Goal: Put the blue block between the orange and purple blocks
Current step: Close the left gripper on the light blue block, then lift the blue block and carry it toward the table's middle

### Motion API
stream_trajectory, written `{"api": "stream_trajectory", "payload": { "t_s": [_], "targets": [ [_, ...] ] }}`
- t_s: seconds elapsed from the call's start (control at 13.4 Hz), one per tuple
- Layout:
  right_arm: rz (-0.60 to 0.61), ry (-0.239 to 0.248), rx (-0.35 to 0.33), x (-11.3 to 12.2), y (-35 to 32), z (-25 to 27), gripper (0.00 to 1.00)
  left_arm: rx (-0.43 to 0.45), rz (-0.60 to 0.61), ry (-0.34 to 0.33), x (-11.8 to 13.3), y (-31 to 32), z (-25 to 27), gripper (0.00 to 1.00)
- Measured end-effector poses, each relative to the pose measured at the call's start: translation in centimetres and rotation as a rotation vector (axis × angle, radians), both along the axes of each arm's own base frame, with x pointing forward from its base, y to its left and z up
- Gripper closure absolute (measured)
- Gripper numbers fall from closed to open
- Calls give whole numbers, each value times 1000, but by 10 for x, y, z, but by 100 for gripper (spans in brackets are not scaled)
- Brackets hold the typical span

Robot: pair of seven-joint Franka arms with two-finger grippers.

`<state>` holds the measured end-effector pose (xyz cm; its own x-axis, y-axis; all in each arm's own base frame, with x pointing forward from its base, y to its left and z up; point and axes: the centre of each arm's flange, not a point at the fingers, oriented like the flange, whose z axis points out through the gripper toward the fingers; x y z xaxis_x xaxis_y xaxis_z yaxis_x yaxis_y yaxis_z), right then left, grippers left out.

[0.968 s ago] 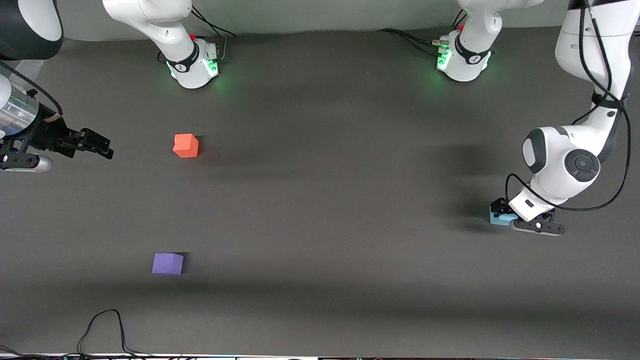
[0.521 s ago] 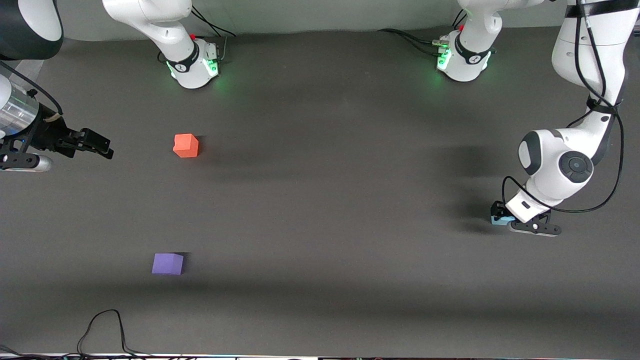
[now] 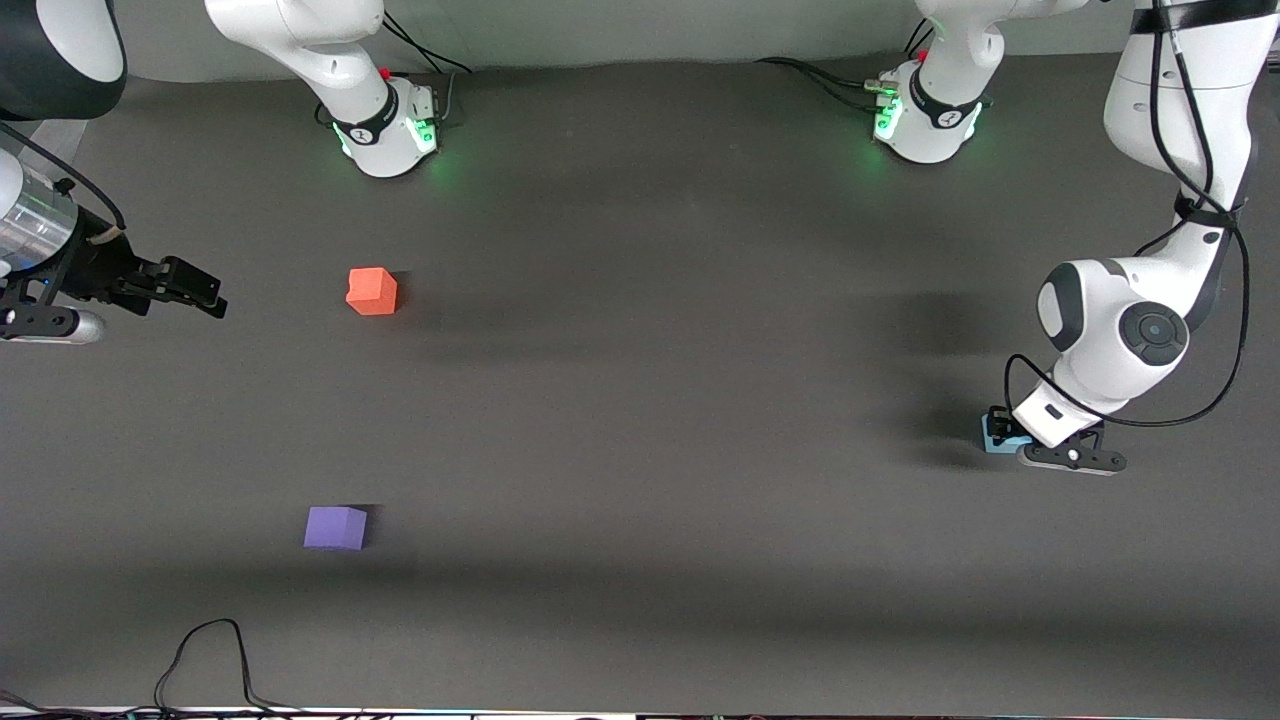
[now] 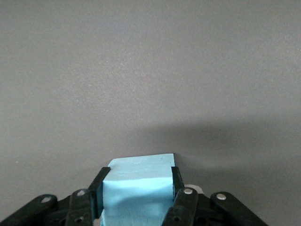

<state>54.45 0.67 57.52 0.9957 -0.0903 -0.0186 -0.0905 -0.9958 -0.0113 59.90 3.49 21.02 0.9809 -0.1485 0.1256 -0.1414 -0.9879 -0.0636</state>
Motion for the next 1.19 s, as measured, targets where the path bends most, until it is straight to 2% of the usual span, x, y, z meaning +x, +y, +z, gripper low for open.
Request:
{"api": "stream_trajectory", "payload": {
  "t_s": [0.15,0.22,0.45,0.6,0.74,0.89,1.19],
  "targets": [
    [0,0,0,0,0,0,0,1,4,11,3,1,10,44],
    [0,0,0,0,0,0,0,2,9,42,8,2,24,44],
    [0,0,0,0,0,0,0,1,59,129,19,2,93,44],
    [0,0,0,0,0,0,0,-2,101,156,12,-15,131,44],
    [0,0,0,0,0,0,0,0,138,177,4,-61,153,44],
    [0,0,0,0,0,0,0,7,170,184,-5,-135,164,44],
    [0,0,4,0,0,0,0,8,190,150,-42,-302,172,44]
  ]
}}
